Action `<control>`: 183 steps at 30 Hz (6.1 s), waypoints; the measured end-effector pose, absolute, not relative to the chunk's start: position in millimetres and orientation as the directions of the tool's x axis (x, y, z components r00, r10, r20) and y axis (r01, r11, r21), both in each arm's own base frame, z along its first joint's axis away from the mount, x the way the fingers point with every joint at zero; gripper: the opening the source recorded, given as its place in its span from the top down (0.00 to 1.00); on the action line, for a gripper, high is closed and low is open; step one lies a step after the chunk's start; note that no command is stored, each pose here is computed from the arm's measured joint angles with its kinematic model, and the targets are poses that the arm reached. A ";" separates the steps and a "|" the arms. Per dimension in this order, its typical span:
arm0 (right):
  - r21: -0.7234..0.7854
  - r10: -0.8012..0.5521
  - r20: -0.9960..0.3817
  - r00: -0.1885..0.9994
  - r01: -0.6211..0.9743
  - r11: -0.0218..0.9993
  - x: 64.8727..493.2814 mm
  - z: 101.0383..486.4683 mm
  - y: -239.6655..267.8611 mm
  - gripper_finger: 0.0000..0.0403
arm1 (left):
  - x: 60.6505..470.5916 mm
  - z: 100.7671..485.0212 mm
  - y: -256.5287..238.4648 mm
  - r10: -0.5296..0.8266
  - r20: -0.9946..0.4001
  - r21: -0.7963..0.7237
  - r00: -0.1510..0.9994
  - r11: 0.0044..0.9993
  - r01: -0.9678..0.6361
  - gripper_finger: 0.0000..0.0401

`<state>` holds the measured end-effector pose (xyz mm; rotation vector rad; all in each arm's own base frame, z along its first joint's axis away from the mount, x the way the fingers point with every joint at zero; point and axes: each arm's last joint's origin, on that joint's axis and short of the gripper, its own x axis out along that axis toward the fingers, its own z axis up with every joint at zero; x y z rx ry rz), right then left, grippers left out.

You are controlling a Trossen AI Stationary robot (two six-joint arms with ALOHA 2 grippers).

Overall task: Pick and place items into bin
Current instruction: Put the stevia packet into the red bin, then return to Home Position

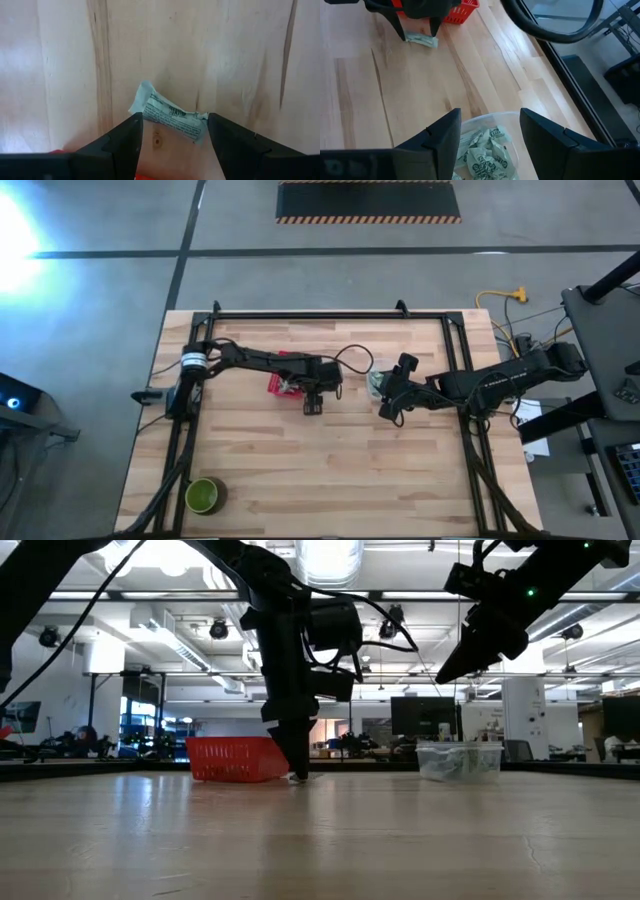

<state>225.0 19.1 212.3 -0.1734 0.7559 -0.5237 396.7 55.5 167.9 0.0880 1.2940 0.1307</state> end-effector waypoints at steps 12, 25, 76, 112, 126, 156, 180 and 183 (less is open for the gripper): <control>-0.326 -0.511 -0.606 0.609 0.396 0.858 225.2 212.5 19.1 0.52 | 397.1 167.8 54.0 0.096 -0.956 0.087 0.276 0.995 -0.042 0.48; -0.323 -0.511 -0.603 0.612 0.398 0.858 225.6 212.8 19.1 0.52 | 400.4 146.3 53.8 0.079 -0.973 0.074 0.216 0.997 -0.030 0.58; -0.323 -0.512 -0.607 0.607 0.400 0.858 223.8 207.1 18.8 0.52 | 356.0 244.6 50.4 0.350 -0.929 0.330 0.121 0.931 -0.159 1.00; -0.347 -0.508 -0.537 0.674 0.372 0.861 229.1 217.3 19.5 0.52 | 294.7 308.5 27.8 0.436 -0.825 0.359 0.361 0.896 -0.262 0.66; -0.205 -0.368 -0.290 0.884 0.318 0.926 190.5 246.3 38.5 0.52 | 157.5 305.0 0.5 0.294 -0.251 0.104 0.922 0.955 -0.276 0.66; -0.116 0.215 0.084 0.973 -0.204 0.972 101.0 182.5 34.1 0.52 | 92.7 205.6 -0.3 0.127 0.050 0.065 0.991 0.989 -0.130 0.66; -0.175 0.223 0.055 0.973 -0.211 0.962 105.1 173.2 13.4 0.52 | 94.8 184.4 -2.4 0.057 0.034 0.142 0.998 0.988 -0.061 0.66; -0.180 0.164 0.042 0.986 -0.154 0.972 105.6 172.0 11.2 0.52 | 95.3 181.9 -2.4 0.057 0.026 0.155 0.998 0.986 -0.060 0.66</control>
